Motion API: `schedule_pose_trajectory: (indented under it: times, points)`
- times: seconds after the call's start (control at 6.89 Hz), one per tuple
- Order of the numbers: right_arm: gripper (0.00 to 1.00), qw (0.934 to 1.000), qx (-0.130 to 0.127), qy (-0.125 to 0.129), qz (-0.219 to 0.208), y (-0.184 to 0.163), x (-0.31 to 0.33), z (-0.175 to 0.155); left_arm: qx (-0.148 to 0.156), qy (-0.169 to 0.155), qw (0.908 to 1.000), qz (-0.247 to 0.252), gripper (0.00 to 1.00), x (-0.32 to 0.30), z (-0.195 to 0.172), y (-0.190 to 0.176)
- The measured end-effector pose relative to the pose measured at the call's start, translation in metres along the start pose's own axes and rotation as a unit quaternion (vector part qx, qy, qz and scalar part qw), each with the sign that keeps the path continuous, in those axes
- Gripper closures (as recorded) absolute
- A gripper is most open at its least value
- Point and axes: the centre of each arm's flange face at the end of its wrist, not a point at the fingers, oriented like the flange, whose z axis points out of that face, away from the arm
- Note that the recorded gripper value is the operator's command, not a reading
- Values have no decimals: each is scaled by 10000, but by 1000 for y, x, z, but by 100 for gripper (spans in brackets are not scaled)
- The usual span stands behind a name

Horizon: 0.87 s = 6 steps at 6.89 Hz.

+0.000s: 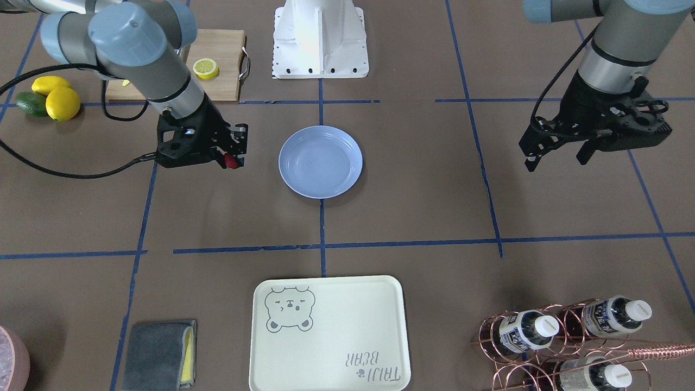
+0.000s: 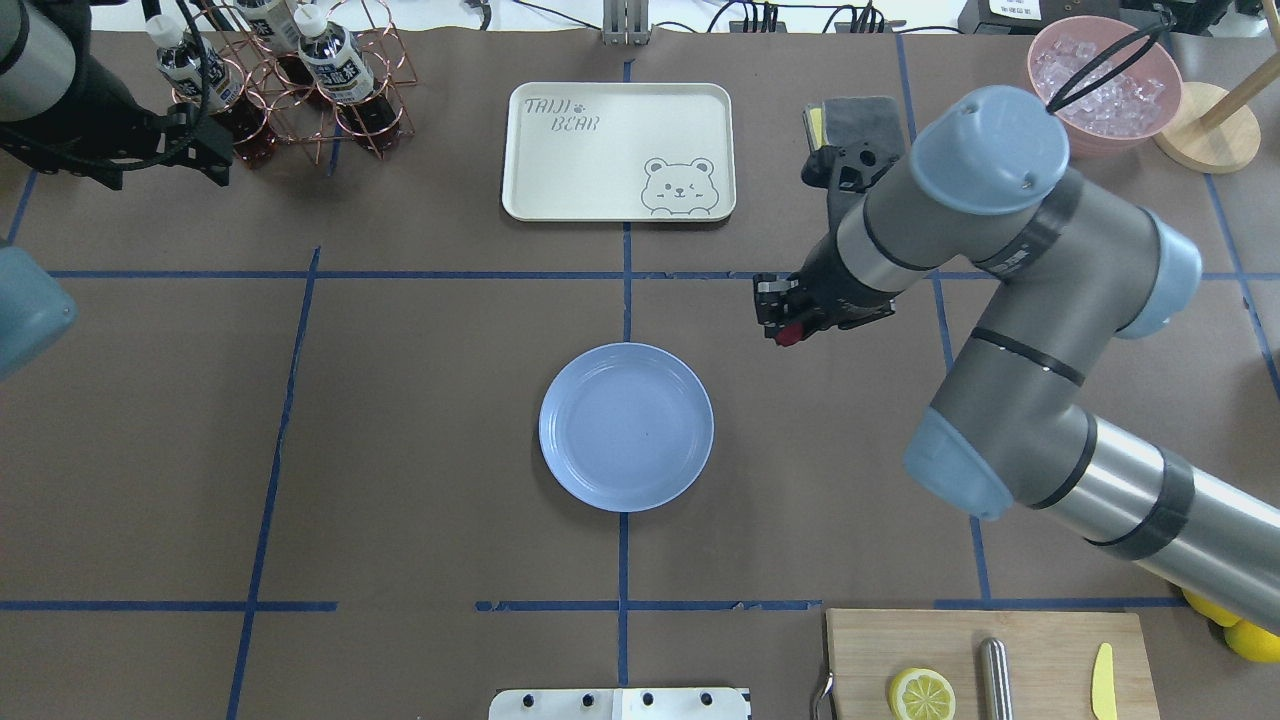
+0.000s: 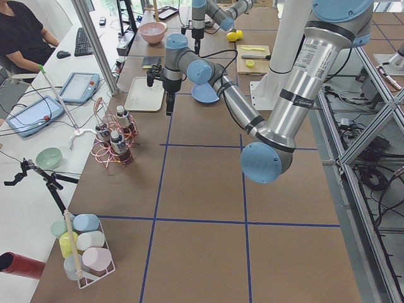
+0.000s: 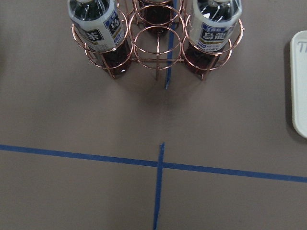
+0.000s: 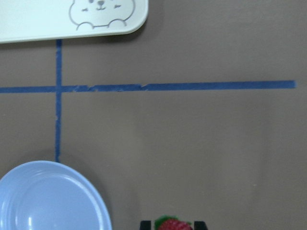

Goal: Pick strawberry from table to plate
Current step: 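Carry the strawberry with the right gripper over the light blue plate, then lower the strawberry onto the plate and open the right gripper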

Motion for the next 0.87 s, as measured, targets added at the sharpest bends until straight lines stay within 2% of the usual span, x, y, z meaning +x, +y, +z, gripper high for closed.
schedule_pose_trajectory:
  times: [0.44,0.87]
  points:
    - [100,9984,21,564,-104,10,-97,56,-127,-398,9964,736,0,-82,14,-20]
    - [100,9950,-76,953,-303,34,-147,114,-220,-616,9913,1139,0,-143,17,-28]
